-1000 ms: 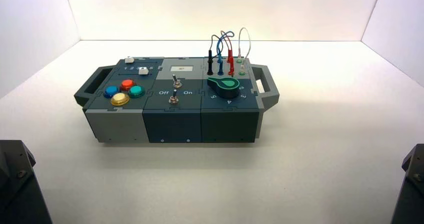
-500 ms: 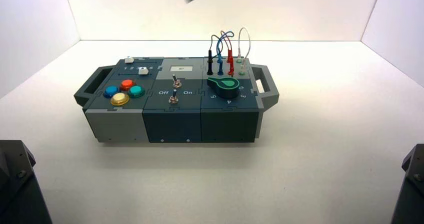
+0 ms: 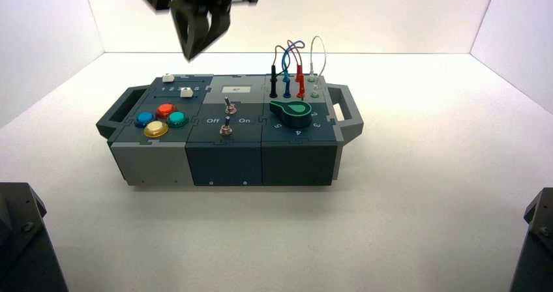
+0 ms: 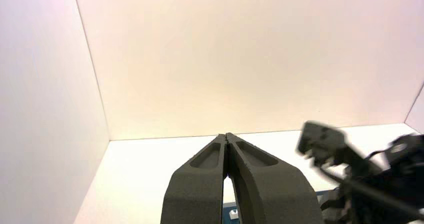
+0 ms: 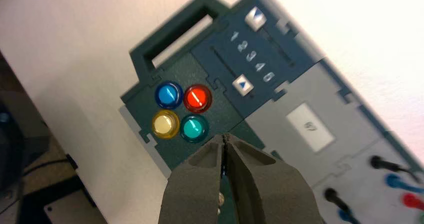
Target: Push the red button with the right gripper.
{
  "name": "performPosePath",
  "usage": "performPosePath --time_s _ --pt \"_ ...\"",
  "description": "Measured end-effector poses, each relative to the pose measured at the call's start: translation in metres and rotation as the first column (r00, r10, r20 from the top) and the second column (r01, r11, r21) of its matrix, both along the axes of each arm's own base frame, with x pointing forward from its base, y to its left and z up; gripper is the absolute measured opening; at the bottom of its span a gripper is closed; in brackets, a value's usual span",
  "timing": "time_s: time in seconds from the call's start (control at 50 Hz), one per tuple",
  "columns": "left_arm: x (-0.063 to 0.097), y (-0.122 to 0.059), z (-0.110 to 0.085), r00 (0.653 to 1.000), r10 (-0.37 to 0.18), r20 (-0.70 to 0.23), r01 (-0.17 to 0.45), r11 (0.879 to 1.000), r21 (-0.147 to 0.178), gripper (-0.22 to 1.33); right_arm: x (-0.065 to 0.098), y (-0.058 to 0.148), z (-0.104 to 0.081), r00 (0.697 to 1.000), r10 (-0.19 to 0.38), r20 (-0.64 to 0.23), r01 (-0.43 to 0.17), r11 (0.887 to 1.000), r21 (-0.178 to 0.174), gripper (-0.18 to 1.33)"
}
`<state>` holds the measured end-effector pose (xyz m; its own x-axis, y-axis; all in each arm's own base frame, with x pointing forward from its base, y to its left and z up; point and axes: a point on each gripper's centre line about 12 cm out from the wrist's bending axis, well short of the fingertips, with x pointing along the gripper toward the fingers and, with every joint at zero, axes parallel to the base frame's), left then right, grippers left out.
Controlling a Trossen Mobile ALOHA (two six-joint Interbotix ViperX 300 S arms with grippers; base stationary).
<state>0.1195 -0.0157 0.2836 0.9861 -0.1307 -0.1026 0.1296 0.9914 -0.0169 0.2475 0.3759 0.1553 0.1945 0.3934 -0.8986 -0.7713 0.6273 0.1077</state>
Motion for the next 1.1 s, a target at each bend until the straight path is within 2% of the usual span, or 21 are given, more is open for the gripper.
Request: performPosePath --time_s 0.24,0.48,1.1 --pt "0.0 0.0 0.0 1.0 0.003 0.002 -0.003 1.0 0.0 -0.17 0.002 0.025 -0.016 0.999 0.024 -0.047 -0.026 0.999 -0.042 -0.14" --pt "0.0 0.0 0.0 1.0 0.003 0.002 -0.003 1.0 0.0 -0.16 -0.002 0.046 -0.018 0.996 0.042 -0.082 -0.046 0.998 -0.043 -0.14" --pt "0.0 0.001 0.001 1.0 0.004 0.002 -0.004 1.0 0.0 -0.17 -0.008 0.051 -0.036 0.989 0.037 -0.142 -0.048 0.996 -0.075 -0.14"
